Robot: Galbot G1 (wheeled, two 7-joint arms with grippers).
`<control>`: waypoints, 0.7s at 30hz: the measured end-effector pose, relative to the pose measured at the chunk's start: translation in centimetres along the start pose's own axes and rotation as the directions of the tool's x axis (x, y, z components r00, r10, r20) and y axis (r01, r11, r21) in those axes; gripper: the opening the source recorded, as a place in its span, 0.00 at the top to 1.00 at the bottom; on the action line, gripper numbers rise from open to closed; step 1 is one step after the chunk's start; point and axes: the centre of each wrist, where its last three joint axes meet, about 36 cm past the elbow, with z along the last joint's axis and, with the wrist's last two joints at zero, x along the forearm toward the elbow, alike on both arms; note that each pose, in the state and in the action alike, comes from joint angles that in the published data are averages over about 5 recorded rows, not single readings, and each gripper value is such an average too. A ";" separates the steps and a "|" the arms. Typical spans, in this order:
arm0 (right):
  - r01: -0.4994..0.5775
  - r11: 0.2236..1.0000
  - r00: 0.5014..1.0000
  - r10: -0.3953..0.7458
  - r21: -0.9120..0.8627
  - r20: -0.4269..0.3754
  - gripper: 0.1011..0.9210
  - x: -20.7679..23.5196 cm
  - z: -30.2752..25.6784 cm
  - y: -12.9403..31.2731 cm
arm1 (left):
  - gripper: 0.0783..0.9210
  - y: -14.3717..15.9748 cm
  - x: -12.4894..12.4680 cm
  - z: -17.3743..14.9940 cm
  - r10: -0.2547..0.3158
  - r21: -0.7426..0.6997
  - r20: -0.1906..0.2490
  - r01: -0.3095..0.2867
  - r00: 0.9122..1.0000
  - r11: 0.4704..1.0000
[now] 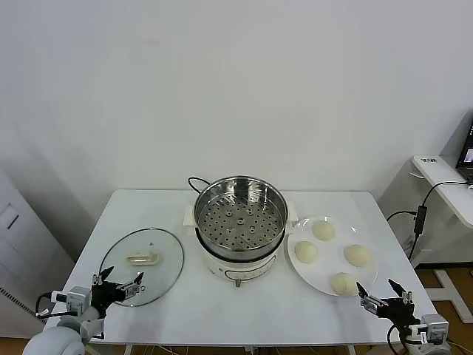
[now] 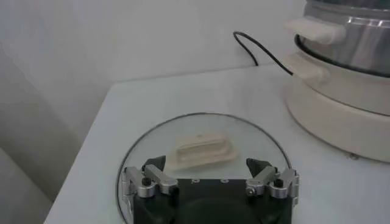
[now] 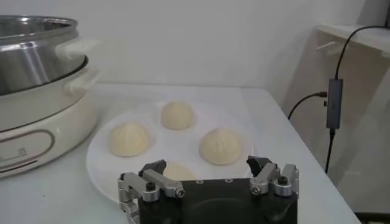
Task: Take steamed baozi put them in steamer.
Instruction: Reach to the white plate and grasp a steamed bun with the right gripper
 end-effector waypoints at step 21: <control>-0.126 0.715 0.984 0.001 0.687 0.179 0.12 -8.0 -7.7 -4.9 | 0.12 -0.7 0.3 0.0 -0.001 0.003 -0.001 0.001 1.000 1.000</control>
